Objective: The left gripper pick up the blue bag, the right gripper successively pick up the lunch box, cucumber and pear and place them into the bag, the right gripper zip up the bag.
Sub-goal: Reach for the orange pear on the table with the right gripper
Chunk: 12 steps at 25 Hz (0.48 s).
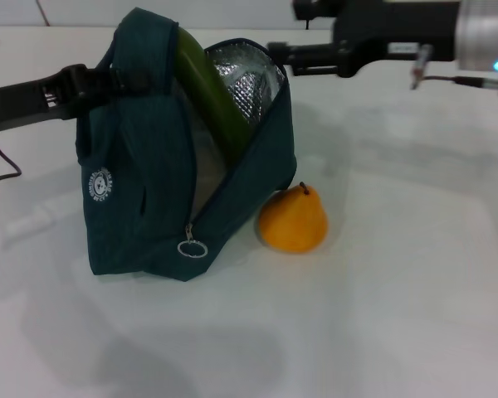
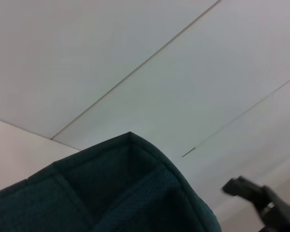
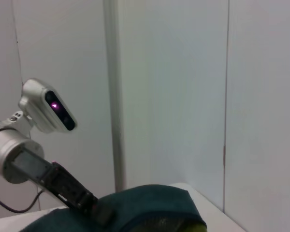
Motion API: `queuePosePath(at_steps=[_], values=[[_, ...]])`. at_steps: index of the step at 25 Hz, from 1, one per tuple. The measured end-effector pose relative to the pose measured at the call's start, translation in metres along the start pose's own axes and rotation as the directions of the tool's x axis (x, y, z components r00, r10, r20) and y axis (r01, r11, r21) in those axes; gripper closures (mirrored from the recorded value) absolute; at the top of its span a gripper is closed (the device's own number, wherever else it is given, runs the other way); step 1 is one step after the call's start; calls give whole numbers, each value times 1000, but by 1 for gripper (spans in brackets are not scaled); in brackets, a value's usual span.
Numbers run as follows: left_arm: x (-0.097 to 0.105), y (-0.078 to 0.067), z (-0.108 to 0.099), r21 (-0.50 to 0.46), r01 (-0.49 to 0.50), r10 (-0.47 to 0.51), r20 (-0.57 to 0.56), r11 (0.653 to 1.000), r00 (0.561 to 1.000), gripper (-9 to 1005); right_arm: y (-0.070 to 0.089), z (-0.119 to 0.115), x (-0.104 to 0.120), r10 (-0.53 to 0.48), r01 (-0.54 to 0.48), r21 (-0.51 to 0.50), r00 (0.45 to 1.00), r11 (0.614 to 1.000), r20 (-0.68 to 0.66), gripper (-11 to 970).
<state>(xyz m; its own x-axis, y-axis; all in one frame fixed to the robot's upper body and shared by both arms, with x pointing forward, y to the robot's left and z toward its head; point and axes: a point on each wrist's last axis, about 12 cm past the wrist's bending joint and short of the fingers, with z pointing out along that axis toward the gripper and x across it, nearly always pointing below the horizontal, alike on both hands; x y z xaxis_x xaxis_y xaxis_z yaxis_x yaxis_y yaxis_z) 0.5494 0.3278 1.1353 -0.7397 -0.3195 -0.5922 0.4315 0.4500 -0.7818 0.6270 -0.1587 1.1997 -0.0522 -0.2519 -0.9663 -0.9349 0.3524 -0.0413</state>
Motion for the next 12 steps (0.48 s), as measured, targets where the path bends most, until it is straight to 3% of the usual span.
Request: queuePosePath(at_steps=[6, 12], values=[[-1, 0, 0, -2, -4, 4, 0, 1000, 1000, 929, 8, -36, 6, -6, -1, -77, 996, 997, -92, 208], [-4, -1, 2, 0, -10, 10, 0, 1000, 1000, 929, 27, -58, 46, -68, 51, -128, 988, 991, -137, 209]])
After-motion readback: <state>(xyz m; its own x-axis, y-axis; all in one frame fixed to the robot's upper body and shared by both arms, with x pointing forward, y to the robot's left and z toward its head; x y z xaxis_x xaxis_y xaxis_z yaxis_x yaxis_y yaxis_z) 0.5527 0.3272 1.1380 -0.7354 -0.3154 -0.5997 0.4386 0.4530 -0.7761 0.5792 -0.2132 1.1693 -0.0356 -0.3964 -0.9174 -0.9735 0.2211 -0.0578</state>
